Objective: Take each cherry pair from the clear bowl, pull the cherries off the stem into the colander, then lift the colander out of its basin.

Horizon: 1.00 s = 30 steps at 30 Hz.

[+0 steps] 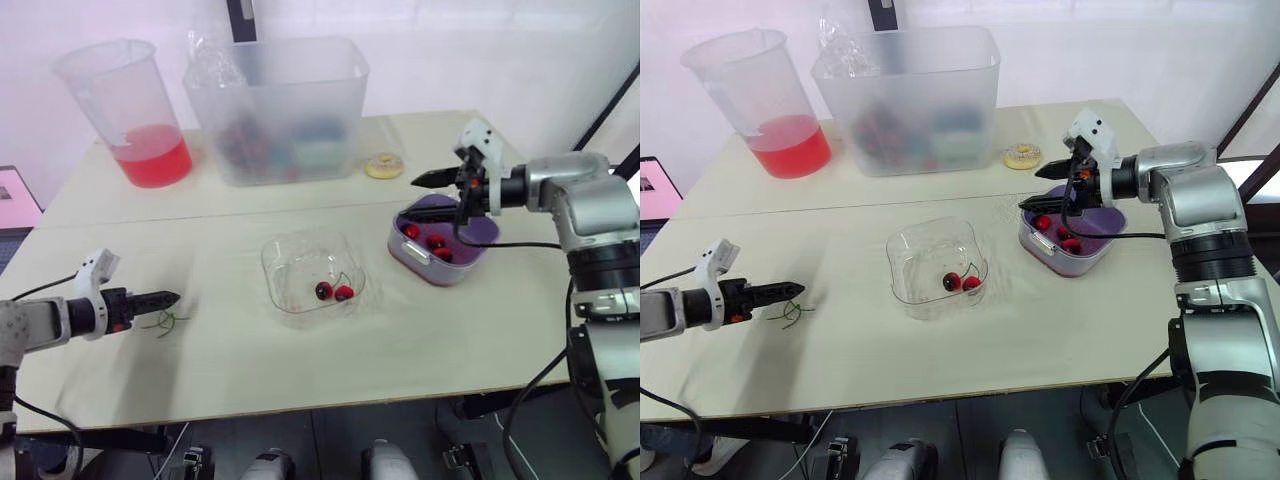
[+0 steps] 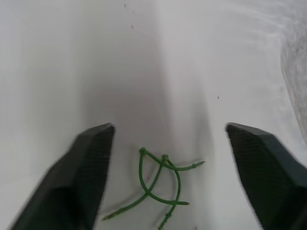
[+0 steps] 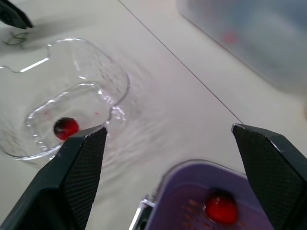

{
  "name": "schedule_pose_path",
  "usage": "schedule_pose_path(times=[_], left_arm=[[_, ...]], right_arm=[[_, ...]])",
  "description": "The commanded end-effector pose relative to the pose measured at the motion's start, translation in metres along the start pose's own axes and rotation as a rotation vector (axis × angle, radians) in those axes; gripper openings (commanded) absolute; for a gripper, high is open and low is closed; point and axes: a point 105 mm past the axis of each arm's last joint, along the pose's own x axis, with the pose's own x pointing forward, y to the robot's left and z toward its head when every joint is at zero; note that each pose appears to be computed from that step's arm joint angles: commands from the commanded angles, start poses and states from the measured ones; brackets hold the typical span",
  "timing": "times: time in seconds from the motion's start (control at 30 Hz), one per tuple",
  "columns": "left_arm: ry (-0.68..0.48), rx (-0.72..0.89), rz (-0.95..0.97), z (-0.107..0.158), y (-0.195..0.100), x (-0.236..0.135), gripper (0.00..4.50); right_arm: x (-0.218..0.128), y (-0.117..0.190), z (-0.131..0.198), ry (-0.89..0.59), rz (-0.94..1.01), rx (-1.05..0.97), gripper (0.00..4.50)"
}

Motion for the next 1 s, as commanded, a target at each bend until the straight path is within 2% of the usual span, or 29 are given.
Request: schedule_pose_path(times=[0.03,0.1,0.17,0.3,0.37,0.47,0.53,0.7,0.9,1.0], left_arm=[[-0.224,0.153,0.03,0.053,-0.006,-0.026,4.46],[-0.28,0.212,0.006,0.065,-0.015,-0.032,4.46],[-0.344,0.161,-0.016,0.077,-0.022,-0.037,4.46],[-0.404,0.362,-0.237,0.086,-0.091,-0.037,4.46],[-0.387,0.449,-0.266,0.078,-0.105,-0.034,4.46],[-0.301,0.607,-0.318,0.052,-0.124,-0.029,4.46],[-0.286,0.639,-0.375,0.041,-0.135,-0.029,4.46],[-0.295,0.674,-0.396,0.03,-0.141,-0.026,4.46],[-0.329,0.663,-0.406,0.034,-0.145,-0.026,4.46],[-0.32,0.727,-0.4,0.035,-0.15,-0.028,4.46]], right_arm=[[0.011,0.021,0.021,-0.047,0.107,-0.066,4.5],[0.019,0.032,0.026,-0.048,0.167,-0.083,4.5],[0.033,0.044,0.038,-0.07,0.222,-0.091,4.5],[0.075,0.083,0.05,0.026,0.381,-0.257,4.5],[0.084,0.087,0.056,0.049,0.379,-0.297,4.5],[0.093,0.095,0.055,0.152,0.411,-0.343,4.5],[0.096,0.1,0.051,0.227,0.442,-0.371,4.5],[0.109,0.098,0.027,0.413,0.442,-0.513,4.5],[0.139,0.097,0.012,0.476,0.42,-0.533,4.5],[0.149,0.101,0.004,0.505,0.432,-0.544,4.5]])
